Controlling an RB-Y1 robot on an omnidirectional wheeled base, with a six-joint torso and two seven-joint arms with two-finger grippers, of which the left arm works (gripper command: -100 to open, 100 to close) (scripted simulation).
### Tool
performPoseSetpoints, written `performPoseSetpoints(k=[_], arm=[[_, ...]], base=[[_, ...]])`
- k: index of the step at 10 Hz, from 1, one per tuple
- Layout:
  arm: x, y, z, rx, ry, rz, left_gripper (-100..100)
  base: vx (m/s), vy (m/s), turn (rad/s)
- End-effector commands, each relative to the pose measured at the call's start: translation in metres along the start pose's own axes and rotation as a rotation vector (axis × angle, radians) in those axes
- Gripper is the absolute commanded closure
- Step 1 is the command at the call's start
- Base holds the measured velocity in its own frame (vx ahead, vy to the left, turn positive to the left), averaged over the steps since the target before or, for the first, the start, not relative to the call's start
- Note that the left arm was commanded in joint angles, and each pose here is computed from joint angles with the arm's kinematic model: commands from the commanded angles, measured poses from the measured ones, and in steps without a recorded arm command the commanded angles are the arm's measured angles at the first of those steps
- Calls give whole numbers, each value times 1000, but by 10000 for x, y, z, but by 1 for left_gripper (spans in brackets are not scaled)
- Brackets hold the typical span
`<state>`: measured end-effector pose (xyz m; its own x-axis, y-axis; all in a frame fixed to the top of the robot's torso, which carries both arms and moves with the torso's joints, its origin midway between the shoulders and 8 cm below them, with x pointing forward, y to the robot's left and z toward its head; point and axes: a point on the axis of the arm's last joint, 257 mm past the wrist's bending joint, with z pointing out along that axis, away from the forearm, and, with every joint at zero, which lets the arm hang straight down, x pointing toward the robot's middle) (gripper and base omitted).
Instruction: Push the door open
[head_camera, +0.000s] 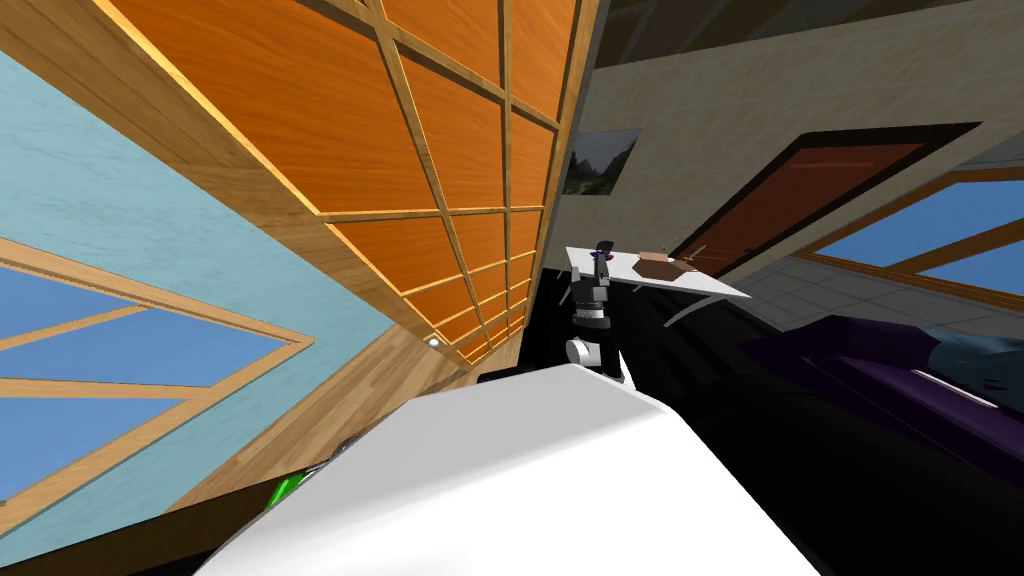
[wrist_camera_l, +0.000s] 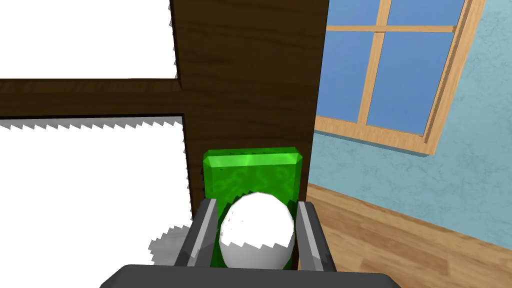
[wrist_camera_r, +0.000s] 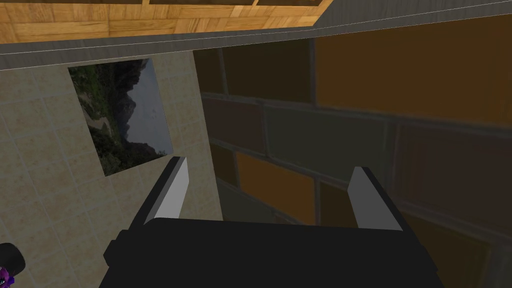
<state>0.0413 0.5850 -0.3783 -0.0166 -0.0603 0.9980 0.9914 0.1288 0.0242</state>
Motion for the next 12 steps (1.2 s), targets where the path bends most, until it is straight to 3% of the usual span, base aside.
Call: performPoseSetpoints(k=[1,5,6,7,8,12], arm=[[57,-236,76,61,21,16,100],[90,-400,133,124,30,13,100],[102,-487,152,157,33,12,100],[102,-487,152,157,33,12,100],[109,-577,161,191,35,11,100],[110,-762,155,261,35,10,100]], base=[[-29,117,-82],[-21,104,-42],[-6,114,-64],[-9,104,-28],[-1,118,-60],[-16,110,-50]])
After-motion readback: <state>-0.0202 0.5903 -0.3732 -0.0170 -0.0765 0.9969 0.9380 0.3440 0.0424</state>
